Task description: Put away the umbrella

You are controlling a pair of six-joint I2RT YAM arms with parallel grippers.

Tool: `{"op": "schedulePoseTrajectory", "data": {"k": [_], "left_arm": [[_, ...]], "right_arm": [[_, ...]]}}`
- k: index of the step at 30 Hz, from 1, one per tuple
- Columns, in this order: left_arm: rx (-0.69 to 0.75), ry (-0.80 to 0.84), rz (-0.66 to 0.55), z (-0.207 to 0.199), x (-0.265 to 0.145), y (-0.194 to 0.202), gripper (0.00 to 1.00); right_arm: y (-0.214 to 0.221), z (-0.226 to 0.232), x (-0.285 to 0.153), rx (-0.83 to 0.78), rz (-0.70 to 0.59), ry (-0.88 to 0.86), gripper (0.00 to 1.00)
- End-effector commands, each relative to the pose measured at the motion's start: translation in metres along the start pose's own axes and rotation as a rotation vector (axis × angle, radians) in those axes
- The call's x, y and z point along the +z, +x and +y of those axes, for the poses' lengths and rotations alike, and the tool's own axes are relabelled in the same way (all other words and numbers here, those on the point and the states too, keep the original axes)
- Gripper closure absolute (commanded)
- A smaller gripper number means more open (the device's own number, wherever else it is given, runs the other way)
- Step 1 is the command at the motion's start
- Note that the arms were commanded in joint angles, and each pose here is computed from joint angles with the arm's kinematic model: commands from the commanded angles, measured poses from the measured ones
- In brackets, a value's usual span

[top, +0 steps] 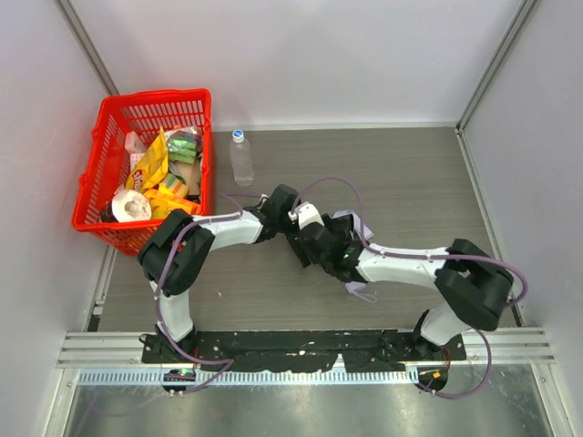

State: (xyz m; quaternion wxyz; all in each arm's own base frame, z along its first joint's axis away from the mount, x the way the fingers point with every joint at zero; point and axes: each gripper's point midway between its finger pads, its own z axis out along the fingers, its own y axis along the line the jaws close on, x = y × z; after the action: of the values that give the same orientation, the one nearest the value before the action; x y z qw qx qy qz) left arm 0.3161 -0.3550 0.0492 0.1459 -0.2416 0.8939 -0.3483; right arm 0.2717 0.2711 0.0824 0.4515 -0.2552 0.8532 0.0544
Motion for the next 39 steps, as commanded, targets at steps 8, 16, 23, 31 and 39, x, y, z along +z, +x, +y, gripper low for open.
{"op": "schedulePoseTrajectory", "data": {"k": [8,16,23,31,39], "left_arm": [[-0.038,-0.325,0.015,0.076,-0.002,0.009,1.0],[-0.014,-0.224,0.034,0.069,0.007,0.013,0.66],[0.04,-0.179,0.007,0.07,0.004,0.01,0.14],[0.066,-0.21,-0.021,0.07,0.002,0.003,0.02],[0.09,-0.204,-0.061,0.073,0.012,-0.007,0.33]], "right_arm": [[0.042,-0.039,0.034,-0.125,0.075,0.39,0.46],[0.087,-0.01,0.046,-0.008,0.151,0.143,0.99],[0.081,0.01,0.041,0.263,0.099,-0.247,0.99],[0.048,0.018,0.022,0.501,0.009,-0.619,0.99],[0.038,0.027,0.019,0.623,0.008,-0.807,0.99]]}}
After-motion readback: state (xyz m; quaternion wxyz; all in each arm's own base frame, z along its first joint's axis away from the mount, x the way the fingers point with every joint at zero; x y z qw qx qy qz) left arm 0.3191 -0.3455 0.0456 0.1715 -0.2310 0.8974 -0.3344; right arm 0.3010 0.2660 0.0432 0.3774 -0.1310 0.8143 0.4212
